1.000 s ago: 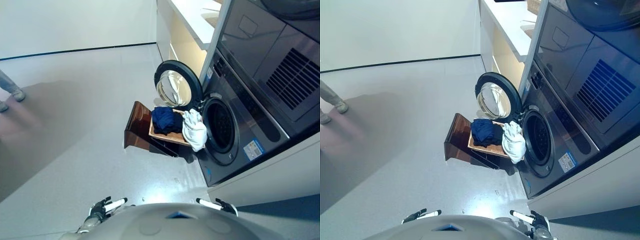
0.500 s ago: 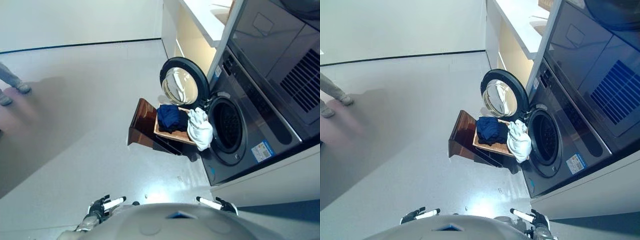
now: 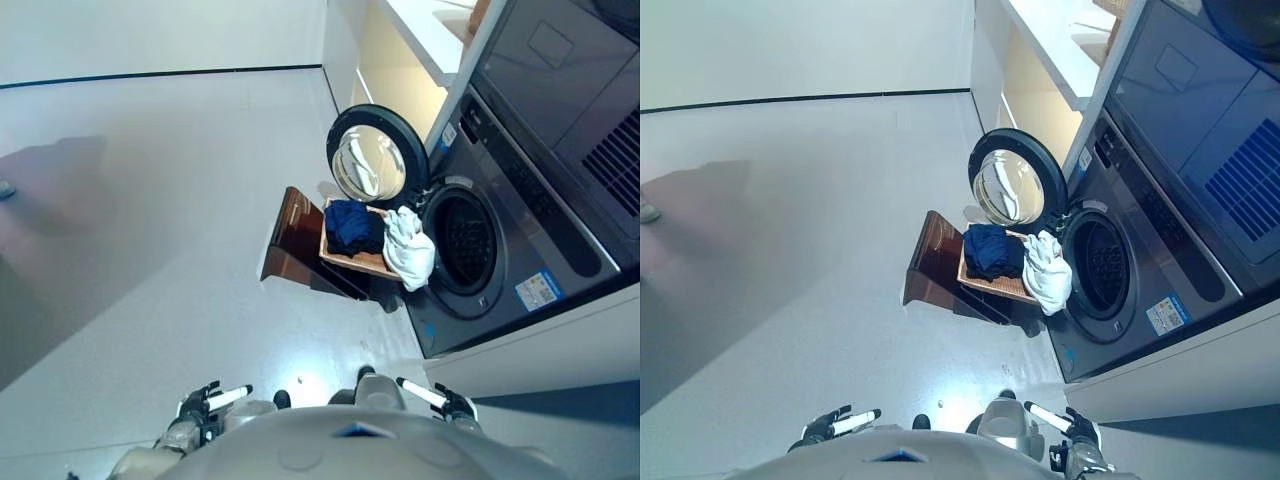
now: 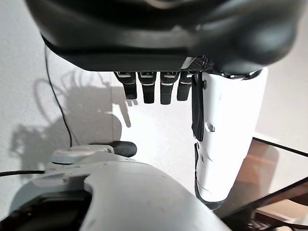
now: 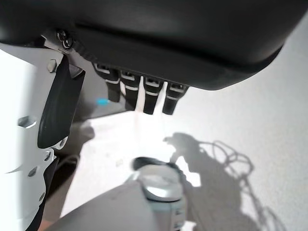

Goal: Pick up the clothes and place them into the washing machine

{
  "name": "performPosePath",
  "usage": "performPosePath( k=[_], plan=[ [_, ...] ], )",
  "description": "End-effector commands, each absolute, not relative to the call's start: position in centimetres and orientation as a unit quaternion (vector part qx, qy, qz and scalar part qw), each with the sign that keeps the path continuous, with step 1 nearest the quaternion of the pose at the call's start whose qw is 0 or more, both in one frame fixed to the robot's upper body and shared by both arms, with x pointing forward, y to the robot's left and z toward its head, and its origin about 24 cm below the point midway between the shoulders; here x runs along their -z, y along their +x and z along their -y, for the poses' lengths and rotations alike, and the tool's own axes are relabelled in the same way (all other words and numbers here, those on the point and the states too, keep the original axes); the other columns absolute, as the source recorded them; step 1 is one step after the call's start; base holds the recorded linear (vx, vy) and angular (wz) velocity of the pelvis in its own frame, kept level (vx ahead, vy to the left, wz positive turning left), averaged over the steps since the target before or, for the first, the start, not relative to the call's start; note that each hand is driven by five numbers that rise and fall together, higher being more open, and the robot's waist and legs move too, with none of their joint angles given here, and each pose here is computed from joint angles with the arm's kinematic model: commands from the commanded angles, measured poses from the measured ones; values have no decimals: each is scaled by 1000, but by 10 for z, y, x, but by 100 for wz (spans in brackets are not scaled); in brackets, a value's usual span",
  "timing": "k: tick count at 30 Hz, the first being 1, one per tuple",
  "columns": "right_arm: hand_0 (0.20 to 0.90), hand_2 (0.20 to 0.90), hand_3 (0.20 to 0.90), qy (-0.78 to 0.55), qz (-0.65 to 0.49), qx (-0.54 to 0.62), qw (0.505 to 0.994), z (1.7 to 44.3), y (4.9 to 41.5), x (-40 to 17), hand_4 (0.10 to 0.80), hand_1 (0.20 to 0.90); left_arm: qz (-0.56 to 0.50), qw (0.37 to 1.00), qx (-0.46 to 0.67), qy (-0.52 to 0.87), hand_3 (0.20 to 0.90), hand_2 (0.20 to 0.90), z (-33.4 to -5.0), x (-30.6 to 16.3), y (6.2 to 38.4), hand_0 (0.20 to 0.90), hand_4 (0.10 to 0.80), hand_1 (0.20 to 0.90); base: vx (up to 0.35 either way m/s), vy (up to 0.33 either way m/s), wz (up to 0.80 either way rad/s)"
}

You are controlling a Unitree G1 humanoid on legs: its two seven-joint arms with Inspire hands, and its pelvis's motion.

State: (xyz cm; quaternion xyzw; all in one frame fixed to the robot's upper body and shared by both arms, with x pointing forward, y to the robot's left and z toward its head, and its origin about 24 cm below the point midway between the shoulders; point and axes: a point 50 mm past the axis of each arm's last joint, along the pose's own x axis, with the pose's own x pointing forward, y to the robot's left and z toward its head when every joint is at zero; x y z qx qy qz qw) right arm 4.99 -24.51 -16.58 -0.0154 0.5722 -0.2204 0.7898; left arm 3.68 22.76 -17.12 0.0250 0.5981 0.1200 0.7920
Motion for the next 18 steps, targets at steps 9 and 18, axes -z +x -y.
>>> performPosePath(
  k=[9, 18],
  plan=[
    [900, 900, 900, -28, -566, 224, 793, 250, 50, 164, 800, 900, -585, 800, -134, 7, 900, 900, -224, 171, 42, 900, 800, 900, 225, -137, 32],
    [900, 900, 900, -27, -541, 244, 804, 259, 62, 159, 800, 900, -533, 838, -119, -4, 900, 900, -210, 167, 85, 900, 800, 900, 180, -171, 17]
  ],
)
